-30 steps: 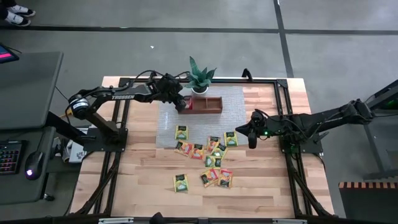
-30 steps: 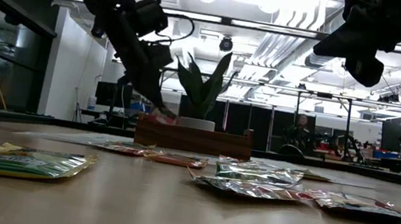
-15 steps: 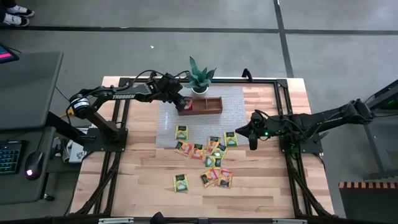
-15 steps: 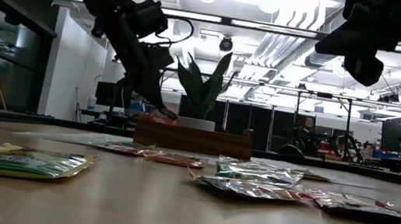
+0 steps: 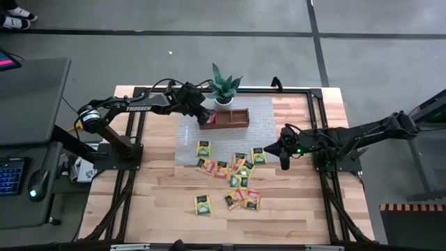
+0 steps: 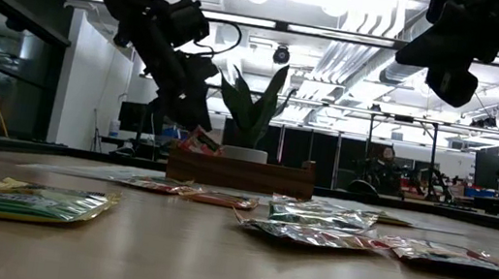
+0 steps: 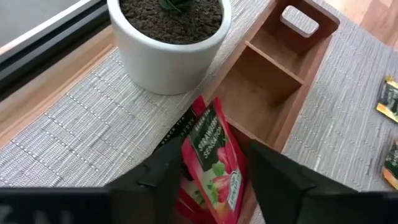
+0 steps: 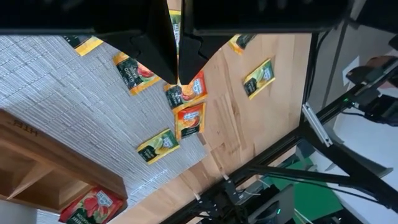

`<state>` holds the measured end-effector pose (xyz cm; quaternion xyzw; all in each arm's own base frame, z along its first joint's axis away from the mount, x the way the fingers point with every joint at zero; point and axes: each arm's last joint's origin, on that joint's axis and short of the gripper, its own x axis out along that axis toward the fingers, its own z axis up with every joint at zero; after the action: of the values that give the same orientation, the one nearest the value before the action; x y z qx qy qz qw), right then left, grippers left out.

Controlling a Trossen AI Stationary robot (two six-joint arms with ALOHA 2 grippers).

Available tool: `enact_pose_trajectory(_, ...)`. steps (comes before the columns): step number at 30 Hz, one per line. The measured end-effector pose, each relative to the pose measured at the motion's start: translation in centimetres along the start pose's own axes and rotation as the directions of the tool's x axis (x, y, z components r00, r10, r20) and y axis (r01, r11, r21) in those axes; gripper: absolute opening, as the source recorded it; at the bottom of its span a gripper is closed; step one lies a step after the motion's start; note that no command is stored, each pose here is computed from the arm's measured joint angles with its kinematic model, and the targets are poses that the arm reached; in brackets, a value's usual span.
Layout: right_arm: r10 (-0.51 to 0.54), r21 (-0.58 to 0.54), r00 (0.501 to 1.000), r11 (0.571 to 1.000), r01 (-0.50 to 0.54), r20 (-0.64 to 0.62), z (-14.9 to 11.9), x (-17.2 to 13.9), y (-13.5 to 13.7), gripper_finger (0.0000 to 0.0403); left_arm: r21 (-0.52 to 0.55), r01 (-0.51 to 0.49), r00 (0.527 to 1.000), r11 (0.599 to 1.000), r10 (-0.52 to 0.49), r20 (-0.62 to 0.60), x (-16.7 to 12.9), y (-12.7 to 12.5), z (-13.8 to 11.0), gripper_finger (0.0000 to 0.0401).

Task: Pick & Place Tea
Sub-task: Put the red tea bag into the left section of the wooden organizer

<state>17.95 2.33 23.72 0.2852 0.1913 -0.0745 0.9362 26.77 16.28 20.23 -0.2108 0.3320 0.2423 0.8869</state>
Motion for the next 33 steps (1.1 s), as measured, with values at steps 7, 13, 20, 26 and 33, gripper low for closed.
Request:
enact_pose_trajectory(7,0.022,-0.012,1.000,1.000,-0.022,-0.017,-0.1,0.0,0.1,0.0012,-0.057,-0.004,1.000,0.998,0.005,0.022,-0.5,-0.1,0.4,0.0208)
enact_pose_trajectory(13,0.033,-0.019,0.999,0.999,-0.033,-0.026,-0.1,0.0,0.1,0.0012,-0.065,-0.035,0.998,0.997,0.038,0.053,-1.3,-0.3,1.5,0.0209)
enact_pose_trajectory(20,0.058,-0.034,0.997,0.998,-0.060,-0.045,-0.1,0.0,0.2,0.0012,-0.072,-0.099,0.995,0.993,0.097,-0.024,-2.3,-0.6,2.5,0.0209)
enact_pose_trajectory(26,0.058,-0.041,0.997,0.997,-0.060,-0.045,-0.1,0.0,0.2,0.0012,-0.060,-0.110,0.992,0.992,0.106,-0.066,-2.3,-2.0,1.8,0.0205)
enact_pose_trajectory(33,0.057,-0.052,0.997,0.997,-0.060,-0.044,-0.1,0.0,0.2,0.0012,-0.005,-0.089,0.994,0.996,0.089,-0.061,-2.2,-4.2,1.3,0.0133)
